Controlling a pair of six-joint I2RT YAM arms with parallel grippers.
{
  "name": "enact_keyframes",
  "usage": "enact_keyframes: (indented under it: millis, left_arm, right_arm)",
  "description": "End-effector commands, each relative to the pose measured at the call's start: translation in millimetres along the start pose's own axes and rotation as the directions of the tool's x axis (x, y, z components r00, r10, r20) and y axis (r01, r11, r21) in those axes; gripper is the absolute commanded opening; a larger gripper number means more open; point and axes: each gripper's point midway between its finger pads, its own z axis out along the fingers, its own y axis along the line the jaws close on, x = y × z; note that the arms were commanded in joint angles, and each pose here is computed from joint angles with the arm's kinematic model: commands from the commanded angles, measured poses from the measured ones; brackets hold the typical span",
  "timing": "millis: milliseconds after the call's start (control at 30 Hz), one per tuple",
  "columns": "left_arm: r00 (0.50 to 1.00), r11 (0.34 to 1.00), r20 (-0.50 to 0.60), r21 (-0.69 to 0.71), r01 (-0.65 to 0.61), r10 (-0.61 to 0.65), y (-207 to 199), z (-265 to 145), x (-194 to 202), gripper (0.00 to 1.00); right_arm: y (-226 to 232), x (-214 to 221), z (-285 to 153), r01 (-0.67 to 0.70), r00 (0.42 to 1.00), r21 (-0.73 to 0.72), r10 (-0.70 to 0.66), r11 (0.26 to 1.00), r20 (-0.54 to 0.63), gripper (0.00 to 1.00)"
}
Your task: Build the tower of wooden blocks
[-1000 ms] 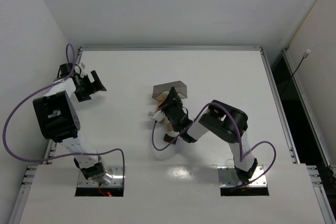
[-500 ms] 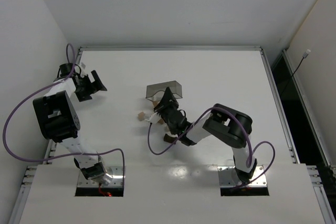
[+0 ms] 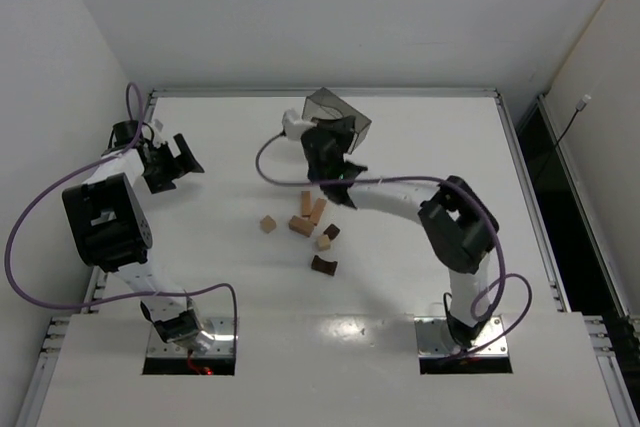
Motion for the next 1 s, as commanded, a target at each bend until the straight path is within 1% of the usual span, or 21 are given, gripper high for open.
enact_keyframes:
  millis: [0, 33, 67, 100, 133, 167, 233, 267, 300, 333, 367, 400, 467, 500, 600, 700, 800, 833, 900, 933, 967]
  left_arm:
    - [0.998, 0.999, 0.056, 0.033, -0.022, 0.02, -6, -7, -19, 1.0]
    - [0.997, 0.999, 0.075, 0.036, -0.03, 0.028, -8, -9, -24, 1.0]
    - [0.997, 0.999, 0.075, 0.036, -0.031, 0.028, -8, -9, -24, 1.0]
    - [0.997, 0.999, 0.067, 0.035, -0.027, 0.024, -7, -8, -20, 1.0]
    - [0.997, 0.999, 0.067, 0.035, -0.027, 0.024, -7, -8, -20, 1.0]
    - [0.998, 0.999, 0.059, 0.034, -0.023, 0.021, -5, -5, -18, 1.0]
    - [0.998, 0.998, 0.053, 0.051, -0.023, 0.02, -8, -3, -19, 1.0]
    - [0.998, 0.998, 0.053, 0.051, -0.023, 0.02, -8, -3, -19, 1.0]
    - [0.998, 0.998, 0.051, 0.06, -0.023, 0.02, -9, -3, -19, 1.0]
    - [0.998, 0.998, 0.051, 0.06, -0.023, 0.02, -9, -3, -19, 1.0]
    - [0.998, 0.998, 0.052, 0.06, -0.035, 0.032, -9, -3, -19, 1.0]
    - [0.998, 0.997, 0.059, 0.07, -0.04, 0.036, -11, -5, -22, 1.0]
    - [0.996, 0.996, 0.069, 0.07, -0.054, 0.049, -11, -4, -25, 1.0]
    - [0.995, 0.995, 0.079, 0.084, -0.06, 0.054, -14, -6, -25, 1.0]
    - [0.991, 0.991, 0.111, 0.105, -0.08, 0.068, -19, -8, -30, 1.0]
    - [0.993, 0.989, 0.102, 0.129, -0.079, 0.066, -21, -4, -28, 1.0]
    - [0.993, 0.988, 0.097, 0.137, -0.077, 0.064, -23, -3, -31, 1.0]
    - [0.994, 0.987, 0.087, 0.145, -0.074, 0.061, -23, -1, -29, 1.0]
    - [0.995, 0.987, 0.079, 0.145, -0.069, 0.058, -23, -1, -27, 1.0]
    - [0.995, 0.987, 0.08, 0.144, -0.078, 0.067, -22, -1, -27, 1.0]
    - [0.996, 0.987, 0.07, 0.143, -0.073, 0.063, -20, 3, -25, 1.0]
  right_arm:
    - [23, 36, 16, -0.374, 0.913, -0.253, 0.307, 0.892, -0.267, 0.0]
    - [43, 49, 11, -0.369, 0.913, -0.384, 0.253, 0.847, -0.319, 0.0]
    - [44, 64, 23, -0.437, 0.877, -0.378, 0.293, 0.816, -0.38, 0.0]
    - [37, 65, 28, -0.468, 0.863, -0.382, 0.319, 0.797, -0.391, 0.0]
    - [42, 73, 30, -0.475, 0.857, -0.405, 0.306, 0.782, -0.414, 0.0]
    - [42, 68, 33, -0.515, 0.843, -0.439, 0.342, 0.737, -0.415, 0.0]
    - [46, 89, 48, -0.579, 0.799, -0.463, 0.355, 0.671, -0.485, 0.0]
    - [52, 105, 58, -0.65, 0.747, -0.49, 0.37, 0.582, -0.552, 0.0]
    - [60, 107, 60, -0.69, 0.719, -0.527, 0.386, 0.496, -0.578, 0.0]
    - [63, 121, 64, -0.716, 0.692, -0.518, 0.38, 0.467, -0.614, 0.0]
    - [63, 147, 79, -0.761, 0.64, -0.477, 0.39, 0.44, -0.661, 0.0]
    - [67, 154, 82, -0.785, 0.616, -0.486, 0.399, 0.384, -0.679, 0.0]
    - [67, 178, 93, -0.831, 0.553, -0.448, 0.417, 0.329, -0.721, 0.0]
    - [70, 198, 101, -0.868, 0.497, -0.431, 0.436, 0.247, -0.751, 0.0]
    - [62, 240, 116, -0.92, 0.39, -0.355, 0.482, 0.165, -0.785, 0.0]
    - [56, 275, 136, -0.946, 0.318, -0.299, 0.522, 0.123, -0.791, 0.0]
    - [63, 298, 151, -0.958, 0.282, -0.262, 0.532, 0.114, -0.799, 0.0]
    - [57, 305, 159, -0.961, 0.276, -0.247, 0.551, 0.127, -0.787, 0.0]
    - [63, 309, 166, -0.958, 0.284, -0.248, 0.547, 0.14, -0.788, 0.0]
    - [53, 314, 173, -0.959, 0.282, -0.234, 0.571, 0.158, -0.771, 0.0]
    - [59, 320, 179, -0.957, 0.291, -0.227, 0.567, 0.183, -0.771, 0.0]
